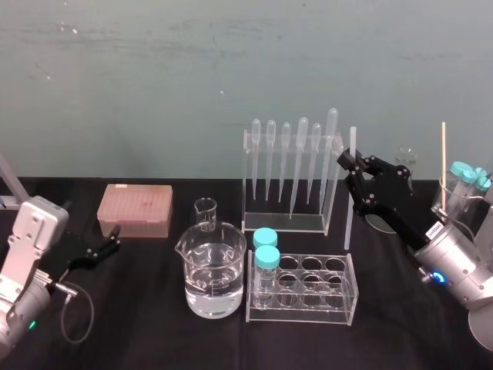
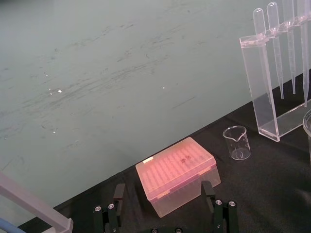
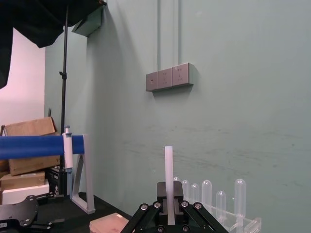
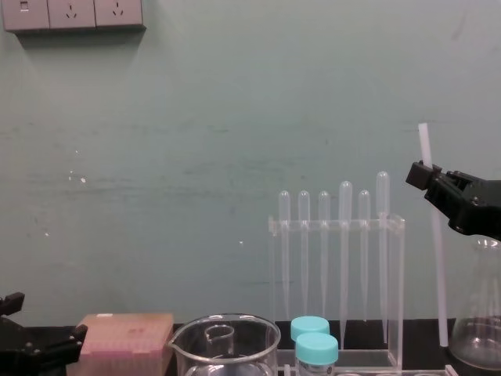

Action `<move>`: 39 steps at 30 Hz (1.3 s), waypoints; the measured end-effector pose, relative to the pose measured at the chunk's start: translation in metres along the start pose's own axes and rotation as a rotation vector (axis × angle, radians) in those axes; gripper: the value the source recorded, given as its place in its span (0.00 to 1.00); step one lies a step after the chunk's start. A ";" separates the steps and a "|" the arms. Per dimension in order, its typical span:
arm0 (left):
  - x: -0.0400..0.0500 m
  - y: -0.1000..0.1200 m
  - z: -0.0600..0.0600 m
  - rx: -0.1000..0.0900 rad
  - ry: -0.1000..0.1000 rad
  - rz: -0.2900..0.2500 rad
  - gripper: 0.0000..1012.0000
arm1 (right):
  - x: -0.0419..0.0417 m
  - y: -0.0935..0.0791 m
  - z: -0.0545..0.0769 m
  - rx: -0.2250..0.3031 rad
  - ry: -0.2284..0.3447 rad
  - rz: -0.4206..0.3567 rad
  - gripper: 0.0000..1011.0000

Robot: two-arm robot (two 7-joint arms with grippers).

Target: Pick up the stirring rod with one hand, then place it down.

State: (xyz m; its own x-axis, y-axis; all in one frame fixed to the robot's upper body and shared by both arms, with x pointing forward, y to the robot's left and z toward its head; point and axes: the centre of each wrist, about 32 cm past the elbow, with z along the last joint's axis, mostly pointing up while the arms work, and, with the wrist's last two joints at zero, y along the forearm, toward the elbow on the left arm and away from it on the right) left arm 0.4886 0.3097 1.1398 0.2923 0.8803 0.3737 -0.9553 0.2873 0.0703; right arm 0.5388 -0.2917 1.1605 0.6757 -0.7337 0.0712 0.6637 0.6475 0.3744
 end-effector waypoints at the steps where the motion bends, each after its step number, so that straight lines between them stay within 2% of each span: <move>1: 0.0000 0.000 0.000 0.000 0.000 0.000 0.99 | 0.0000 0.000 0.000 0.000 0.000 0.000 0.07; 39: 0.0000 0.000 0.000 0.000 0.000 0.000 0.99 | -0.0001 0.000 0.002 0.003 -0.001 0.009 0.07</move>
State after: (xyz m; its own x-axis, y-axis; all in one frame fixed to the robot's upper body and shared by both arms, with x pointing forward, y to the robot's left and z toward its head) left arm 0.4886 0.3097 1.1398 0.2923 0.8803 0.3737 -0.9552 0.2873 0.0703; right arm 0.5380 -0.2921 1.1622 0.6812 -0.7282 0.0753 0.6569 0.6534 0.3762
